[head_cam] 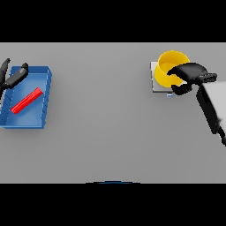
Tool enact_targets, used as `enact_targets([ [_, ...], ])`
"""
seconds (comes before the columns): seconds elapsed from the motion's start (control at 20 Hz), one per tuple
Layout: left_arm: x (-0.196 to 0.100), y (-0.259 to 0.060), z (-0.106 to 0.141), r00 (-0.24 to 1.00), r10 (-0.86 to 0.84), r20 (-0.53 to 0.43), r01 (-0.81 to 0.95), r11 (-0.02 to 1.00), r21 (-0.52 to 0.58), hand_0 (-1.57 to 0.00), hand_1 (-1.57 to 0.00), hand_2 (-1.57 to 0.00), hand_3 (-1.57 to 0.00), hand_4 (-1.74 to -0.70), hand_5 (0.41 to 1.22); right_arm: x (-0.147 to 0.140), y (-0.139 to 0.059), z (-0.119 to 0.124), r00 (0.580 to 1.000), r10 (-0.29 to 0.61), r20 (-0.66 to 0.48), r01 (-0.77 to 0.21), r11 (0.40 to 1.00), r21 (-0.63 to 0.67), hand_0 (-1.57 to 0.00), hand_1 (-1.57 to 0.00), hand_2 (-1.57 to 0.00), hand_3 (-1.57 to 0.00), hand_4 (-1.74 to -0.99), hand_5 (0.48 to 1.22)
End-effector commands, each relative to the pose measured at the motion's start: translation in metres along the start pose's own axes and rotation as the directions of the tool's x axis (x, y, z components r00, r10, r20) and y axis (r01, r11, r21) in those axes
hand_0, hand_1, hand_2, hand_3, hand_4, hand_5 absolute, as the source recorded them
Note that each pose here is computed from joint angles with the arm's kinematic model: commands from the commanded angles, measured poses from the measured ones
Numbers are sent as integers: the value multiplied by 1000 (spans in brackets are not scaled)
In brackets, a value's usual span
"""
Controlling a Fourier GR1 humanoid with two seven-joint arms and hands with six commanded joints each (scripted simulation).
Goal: Pick up the red beaker and tilt it to pour out 1 green nut into yellow bowl. Pick up the yellow bowl and place it on the metallic measuring scale.
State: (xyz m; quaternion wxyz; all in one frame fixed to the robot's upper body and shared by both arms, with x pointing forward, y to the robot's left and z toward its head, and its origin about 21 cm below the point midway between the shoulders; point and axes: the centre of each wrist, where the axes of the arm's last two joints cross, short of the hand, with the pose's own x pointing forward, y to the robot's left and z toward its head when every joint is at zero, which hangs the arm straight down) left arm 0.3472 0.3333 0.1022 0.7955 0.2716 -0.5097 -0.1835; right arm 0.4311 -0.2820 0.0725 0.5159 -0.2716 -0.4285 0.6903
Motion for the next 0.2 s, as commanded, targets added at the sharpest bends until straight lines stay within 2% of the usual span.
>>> enact_targets([
  [0.0,3,-2,1,1000,-1,12,1,1000,2,1,1,1,1,-722,697,1,0,-1,1000,1,-10,-1,1000,13,-77,-124,-202,-352,-1431,799],
  [0.15,2,5,4,1000,-13,3,13,1000,8,1,1,1,1,-720,693,1,-2,0,1000,-13,-17,13,1000,21,-39,-63,-103,-272,-1410,759],
])
